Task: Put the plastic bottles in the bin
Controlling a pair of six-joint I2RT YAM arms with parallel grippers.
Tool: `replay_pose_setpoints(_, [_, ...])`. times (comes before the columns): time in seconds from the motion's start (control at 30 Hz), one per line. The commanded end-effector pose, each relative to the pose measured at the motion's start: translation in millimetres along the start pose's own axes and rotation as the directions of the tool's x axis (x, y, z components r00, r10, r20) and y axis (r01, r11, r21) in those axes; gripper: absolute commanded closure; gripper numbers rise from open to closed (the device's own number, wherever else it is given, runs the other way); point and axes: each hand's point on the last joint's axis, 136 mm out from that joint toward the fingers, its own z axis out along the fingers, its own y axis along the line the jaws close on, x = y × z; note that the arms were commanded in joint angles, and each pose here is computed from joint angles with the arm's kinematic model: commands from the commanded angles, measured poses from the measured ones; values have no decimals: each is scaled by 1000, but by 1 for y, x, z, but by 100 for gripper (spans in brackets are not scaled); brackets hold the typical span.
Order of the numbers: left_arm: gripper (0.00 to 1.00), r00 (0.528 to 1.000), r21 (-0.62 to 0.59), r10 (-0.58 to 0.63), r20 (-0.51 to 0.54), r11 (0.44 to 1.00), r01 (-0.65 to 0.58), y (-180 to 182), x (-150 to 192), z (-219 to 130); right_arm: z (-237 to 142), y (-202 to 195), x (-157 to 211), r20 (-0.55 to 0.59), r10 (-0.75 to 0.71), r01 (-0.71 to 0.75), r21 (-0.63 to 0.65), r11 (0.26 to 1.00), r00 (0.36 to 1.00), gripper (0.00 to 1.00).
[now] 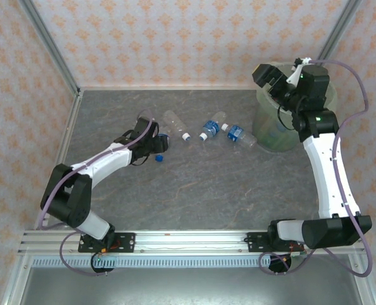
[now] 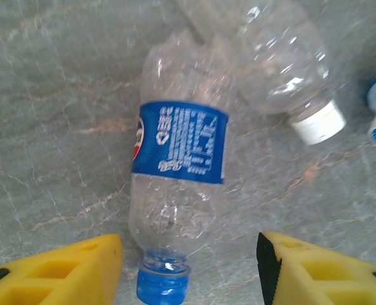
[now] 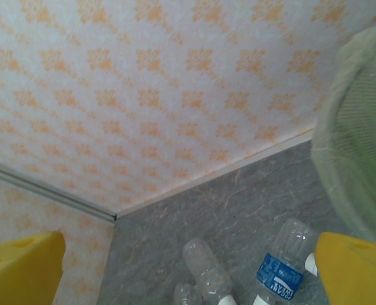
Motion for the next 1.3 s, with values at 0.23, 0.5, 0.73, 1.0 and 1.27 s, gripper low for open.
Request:
replay_pose_setpoints(0.23, [48,992,-16,18,-126,1000,-20,12,39,29,0,16,1,-6,-46,45,-31,998,999,0])
replay_pose_setpoints(0.5, [51,985,-14,33,-169,999,-35,17,56,43,4,25,4,-19,-50,49,-35,998,999,0])
replay_pose_setpoints(0.73, [63,983,-10,48,-180,999,-50,16,59,48,6,34,6,-19,-53,52,-43,998,998,0])
replay_pose_setpoints(1.0, [78,993,19,56,-102,998,-54,5,36,27,15,50,17,-50,-71,66,-82,994,996,0])
replay_pose_setpoints(1.27, [79,988,152,122,96,979,-136,-48,-15,-32,35,79,42,-119,-113,92,-166,982,986,0])
